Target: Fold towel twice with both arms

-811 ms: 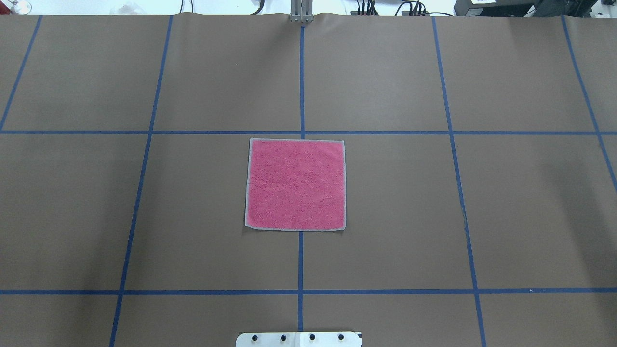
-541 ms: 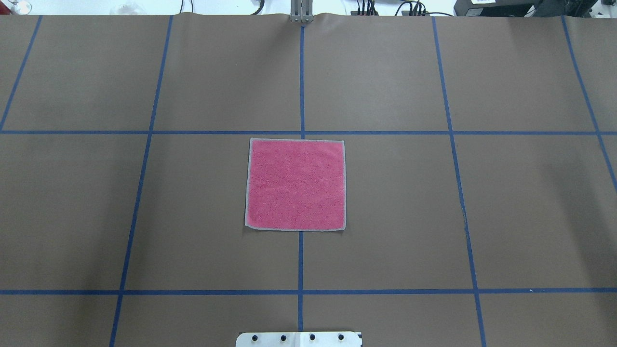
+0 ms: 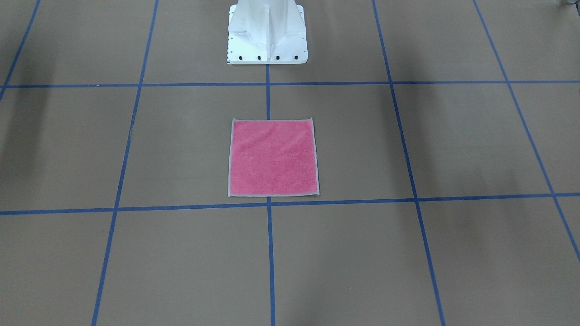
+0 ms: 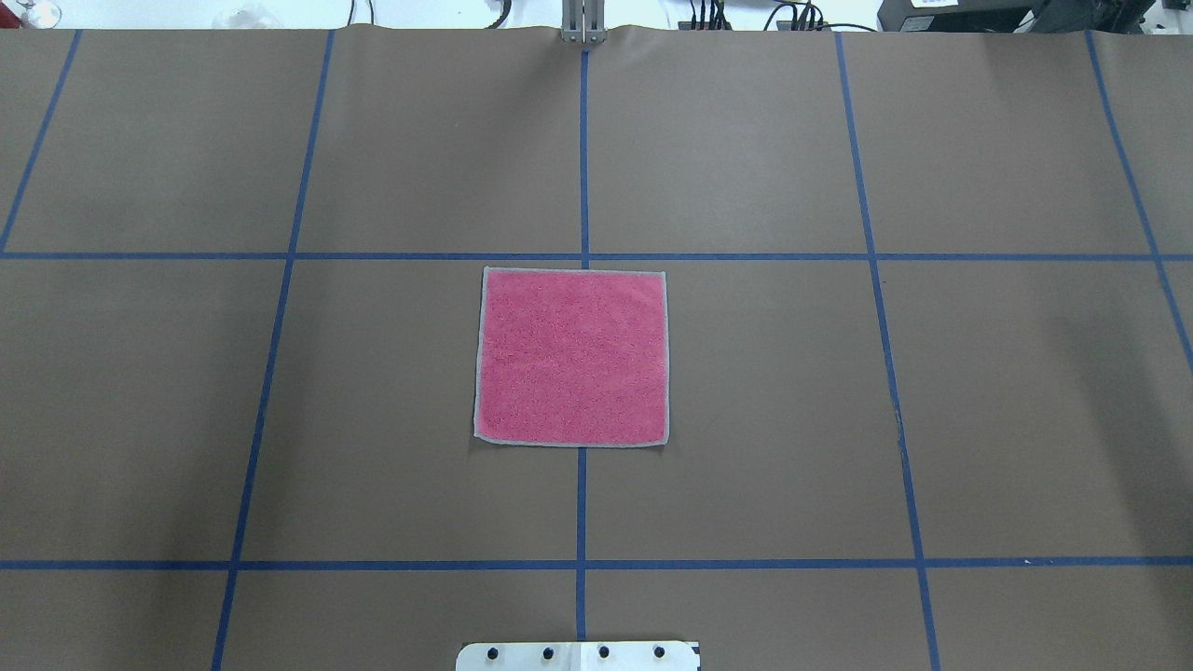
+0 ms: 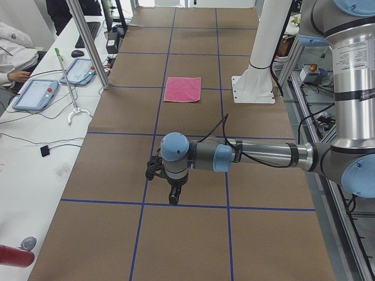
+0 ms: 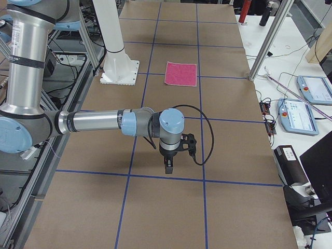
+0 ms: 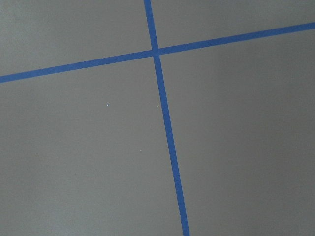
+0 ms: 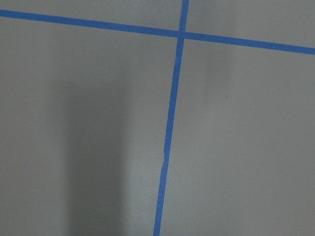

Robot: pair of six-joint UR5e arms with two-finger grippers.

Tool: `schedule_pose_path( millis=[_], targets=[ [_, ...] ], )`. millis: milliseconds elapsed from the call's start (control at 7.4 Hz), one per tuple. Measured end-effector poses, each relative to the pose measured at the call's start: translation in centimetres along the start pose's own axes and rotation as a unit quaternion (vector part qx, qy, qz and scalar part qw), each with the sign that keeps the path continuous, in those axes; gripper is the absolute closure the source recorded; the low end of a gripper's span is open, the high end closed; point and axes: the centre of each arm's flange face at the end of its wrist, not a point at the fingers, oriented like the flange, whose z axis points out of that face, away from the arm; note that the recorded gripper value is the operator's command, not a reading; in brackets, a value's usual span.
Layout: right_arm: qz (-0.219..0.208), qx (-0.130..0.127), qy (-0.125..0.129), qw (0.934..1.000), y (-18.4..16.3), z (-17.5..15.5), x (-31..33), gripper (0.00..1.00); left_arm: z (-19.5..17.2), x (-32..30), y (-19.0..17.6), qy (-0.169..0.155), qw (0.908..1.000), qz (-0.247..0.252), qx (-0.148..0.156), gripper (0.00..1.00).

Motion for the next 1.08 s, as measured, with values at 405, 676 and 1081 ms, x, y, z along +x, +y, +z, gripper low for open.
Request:
schedule_pose_path(
  millis=[405, 676, 1081],
  targets=[
    [-0.035, 0.039, 0.006, 0.9986, -1.6, -1.2, -0.9, 0.0, -1.8, 1.4, -3.4, -0.003, 0.9995, 0.02, 0.024, 0.0],
    [-0.066, 0.077, 0.012, 0.9948, -2.4, -1.9, -1.5, 0.0, -3.9, 3.3, -7.0, -0.007, 0.9961, 0.061, 0.063, 0.0],
    [-0.1, 0.116, 0.02, 0.9879, -2.5, -2.4, -1.8, 0.0, -6.5, 6.6, -10.9, -0.008, 0.9888, 0.108, 0.102, 0.0]
  ],
)
